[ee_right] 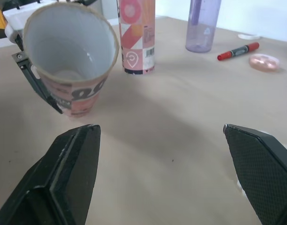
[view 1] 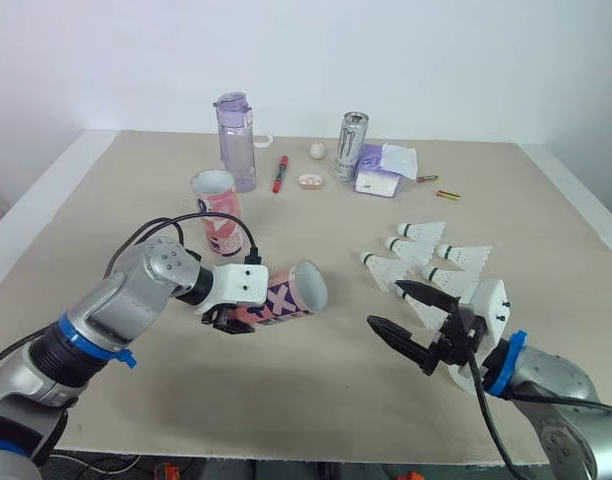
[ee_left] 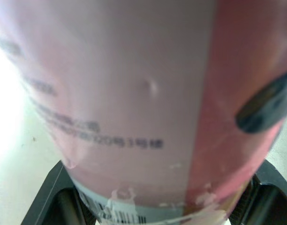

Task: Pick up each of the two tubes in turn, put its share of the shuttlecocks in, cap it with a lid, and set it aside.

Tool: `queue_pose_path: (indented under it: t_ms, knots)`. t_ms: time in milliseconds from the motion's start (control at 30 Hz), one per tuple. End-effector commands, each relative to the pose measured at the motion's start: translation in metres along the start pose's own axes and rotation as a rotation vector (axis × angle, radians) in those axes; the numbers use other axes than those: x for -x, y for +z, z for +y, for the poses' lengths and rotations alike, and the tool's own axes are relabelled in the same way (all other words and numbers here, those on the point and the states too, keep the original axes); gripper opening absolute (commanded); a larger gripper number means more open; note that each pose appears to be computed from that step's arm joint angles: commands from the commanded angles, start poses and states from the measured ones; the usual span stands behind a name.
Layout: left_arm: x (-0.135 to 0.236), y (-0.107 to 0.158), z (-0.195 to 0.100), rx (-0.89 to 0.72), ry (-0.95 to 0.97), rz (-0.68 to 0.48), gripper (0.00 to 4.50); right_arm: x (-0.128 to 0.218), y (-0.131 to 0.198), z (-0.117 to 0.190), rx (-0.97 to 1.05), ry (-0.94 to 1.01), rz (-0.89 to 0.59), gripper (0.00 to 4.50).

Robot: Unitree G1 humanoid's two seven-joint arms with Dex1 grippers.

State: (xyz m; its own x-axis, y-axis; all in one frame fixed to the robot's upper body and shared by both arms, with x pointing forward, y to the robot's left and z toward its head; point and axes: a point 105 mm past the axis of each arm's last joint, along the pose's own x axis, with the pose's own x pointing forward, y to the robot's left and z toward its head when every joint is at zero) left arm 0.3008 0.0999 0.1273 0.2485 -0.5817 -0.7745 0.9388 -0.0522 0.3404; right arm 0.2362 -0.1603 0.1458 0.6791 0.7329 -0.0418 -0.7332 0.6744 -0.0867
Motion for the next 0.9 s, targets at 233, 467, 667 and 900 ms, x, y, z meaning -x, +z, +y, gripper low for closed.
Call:
queue_pose_path:
  t_ms: [233, 467, 667, 900]
  knots:
    - [-0.007, 0.022, 0.007, -0.021, 0.059, -0.165, 2.9, 0.03, 0.0, -0.012, -0.009, -0.101, 0.017, 4.5]
    - [-0.01, 0.02, 0.008, -0.065, 0.06, -0.148, 2.9, 0.055, -0.009, -0.027, -0.092, -0.219, 0.03, 4.5]
    - [-0.013, 0.019, 0.006, -0.073, 0.062, -0.147, 2.9, 0.07, -0.017, -0.03, -0.167, -0.286, 0.059, 4.5]
    - [-0.015, 0.024, 0.008, -0.072, 0.065, -0.169, 2.9, 0.065, -0.028, -0.03, -0.262, -0.304, 0.076, 4.5]
